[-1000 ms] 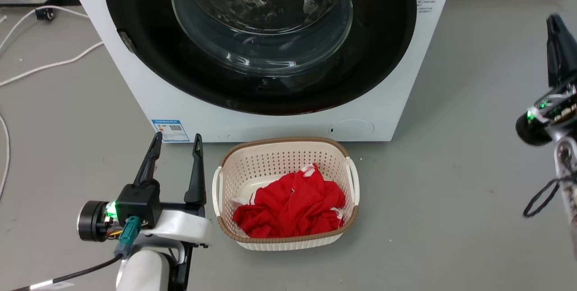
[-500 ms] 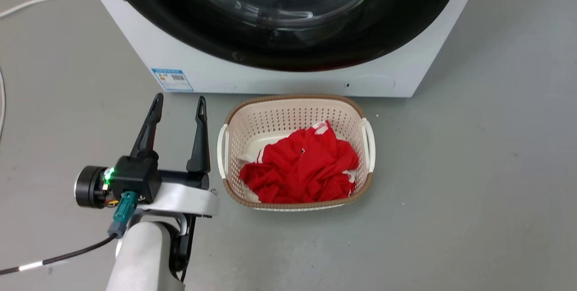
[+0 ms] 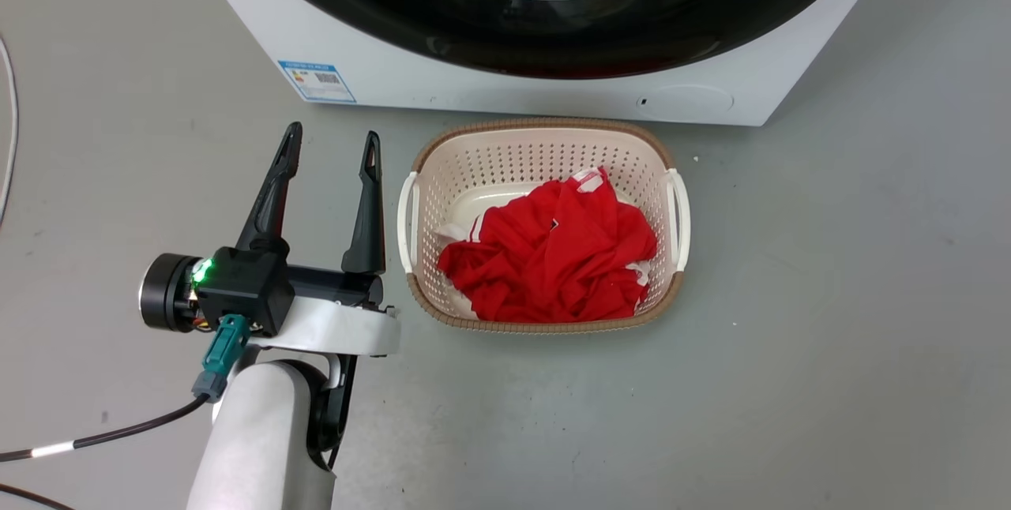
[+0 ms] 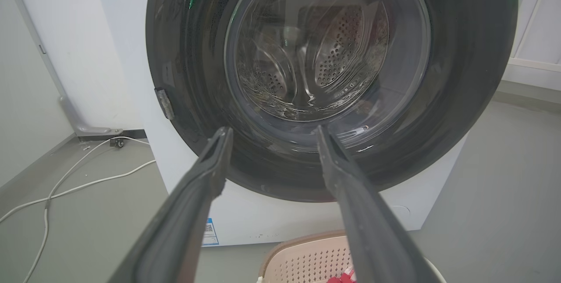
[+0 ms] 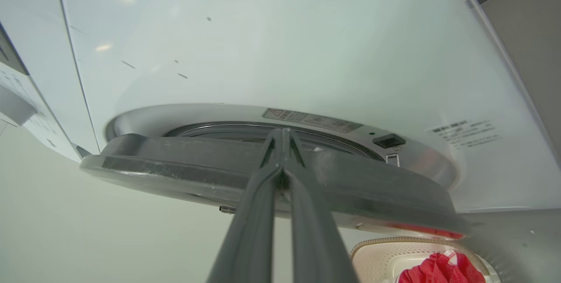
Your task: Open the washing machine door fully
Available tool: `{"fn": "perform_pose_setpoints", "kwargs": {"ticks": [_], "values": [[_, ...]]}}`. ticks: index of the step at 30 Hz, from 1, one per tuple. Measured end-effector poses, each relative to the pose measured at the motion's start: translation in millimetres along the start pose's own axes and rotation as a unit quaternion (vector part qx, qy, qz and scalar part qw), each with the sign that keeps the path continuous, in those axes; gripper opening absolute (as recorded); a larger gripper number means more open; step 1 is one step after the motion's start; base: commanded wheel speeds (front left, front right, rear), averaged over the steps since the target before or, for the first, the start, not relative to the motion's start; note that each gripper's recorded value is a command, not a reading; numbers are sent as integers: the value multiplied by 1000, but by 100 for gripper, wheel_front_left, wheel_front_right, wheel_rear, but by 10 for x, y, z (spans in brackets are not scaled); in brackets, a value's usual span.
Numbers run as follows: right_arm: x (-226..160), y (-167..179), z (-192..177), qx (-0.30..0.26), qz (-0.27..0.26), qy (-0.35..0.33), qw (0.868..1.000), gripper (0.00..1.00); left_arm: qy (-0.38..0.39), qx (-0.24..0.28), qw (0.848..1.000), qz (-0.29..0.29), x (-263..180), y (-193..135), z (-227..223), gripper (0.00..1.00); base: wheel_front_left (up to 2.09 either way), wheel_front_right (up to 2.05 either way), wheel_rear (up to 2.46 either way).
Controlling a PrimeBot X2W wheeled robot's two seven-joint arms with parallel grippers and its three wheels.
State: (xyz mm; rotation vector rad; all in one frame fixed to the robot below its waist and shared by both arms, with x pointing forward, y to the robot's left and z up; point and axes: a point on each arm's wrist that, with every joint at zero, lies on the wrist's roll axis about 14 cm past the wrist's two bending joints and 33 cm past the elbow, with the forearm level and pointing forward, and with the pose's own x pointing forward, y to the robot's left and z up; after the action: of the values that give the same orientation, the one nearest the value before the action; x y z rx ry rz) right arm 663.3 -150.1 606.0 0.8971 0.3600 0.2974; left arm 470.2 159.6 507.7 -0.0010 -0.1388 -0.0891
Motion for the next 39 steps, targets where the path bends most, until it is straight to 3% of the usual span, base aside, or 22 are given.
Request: {"fn": "perform_pose_setpoints", "kwargs": {"ticks": [20,39], "values": [[378,-213,-400,-9,-13,81,997,0,21,-5,1000,1,131,-11,-268,100,0,0,0],[-269,-36,-721,3,21,185,982,0,0,-11,1000,-7,-32,-119,32,100,0,0,0]]}}
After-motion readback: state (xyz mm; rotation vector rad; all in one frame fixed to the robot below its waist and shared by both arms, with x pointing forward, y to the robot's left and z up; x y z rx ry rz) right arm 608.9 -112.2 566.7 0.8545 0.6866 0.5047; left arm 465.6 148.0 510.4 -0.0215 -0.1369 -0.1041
